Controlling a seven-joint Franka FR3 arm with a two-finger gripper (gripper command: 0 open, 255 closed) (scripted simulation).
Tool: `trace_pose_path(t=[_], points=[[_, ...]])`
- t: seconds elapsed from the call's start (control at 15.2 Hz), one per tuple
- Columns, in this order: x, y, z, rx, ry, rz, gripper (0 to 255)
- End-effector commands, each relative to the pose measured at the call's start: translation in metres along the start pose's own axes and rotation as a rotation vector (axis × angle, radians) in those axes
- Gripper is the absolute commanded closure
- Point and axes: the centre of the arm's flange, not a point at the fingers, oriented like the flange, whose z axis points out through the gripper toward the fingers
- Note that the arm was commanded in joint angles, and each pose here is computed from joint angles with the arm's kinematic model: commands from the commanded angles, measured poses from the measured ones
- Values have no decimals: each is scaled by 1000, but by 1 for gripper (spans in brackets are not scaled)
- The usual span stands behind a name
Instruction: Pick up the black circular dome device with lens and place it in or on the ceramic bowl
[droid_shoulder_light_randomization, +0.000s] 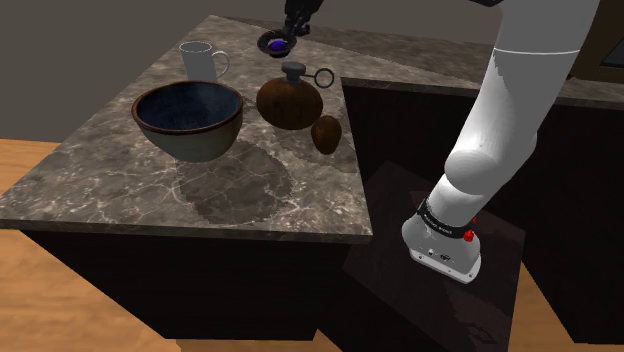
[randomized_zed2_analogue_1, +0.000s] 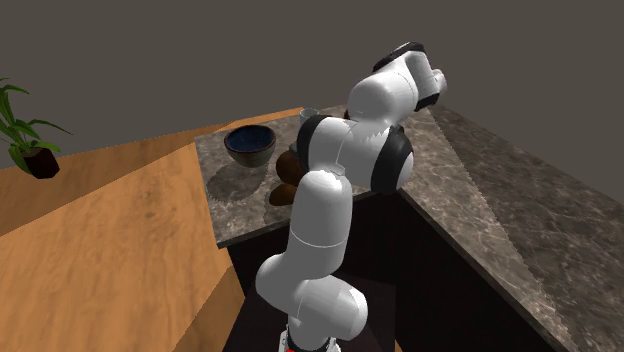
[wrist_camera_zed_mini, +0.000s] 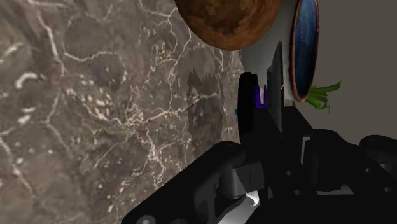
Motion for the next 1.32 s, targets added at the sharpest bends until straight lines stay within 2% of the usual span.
trace_pose_path(t=[0.0,0.66,1.25], points=[[-1,-9,-5,0,0,0,255],[-4,-51,-30,0,0,0,255],[-5,-122,65,0,0,0,255]])
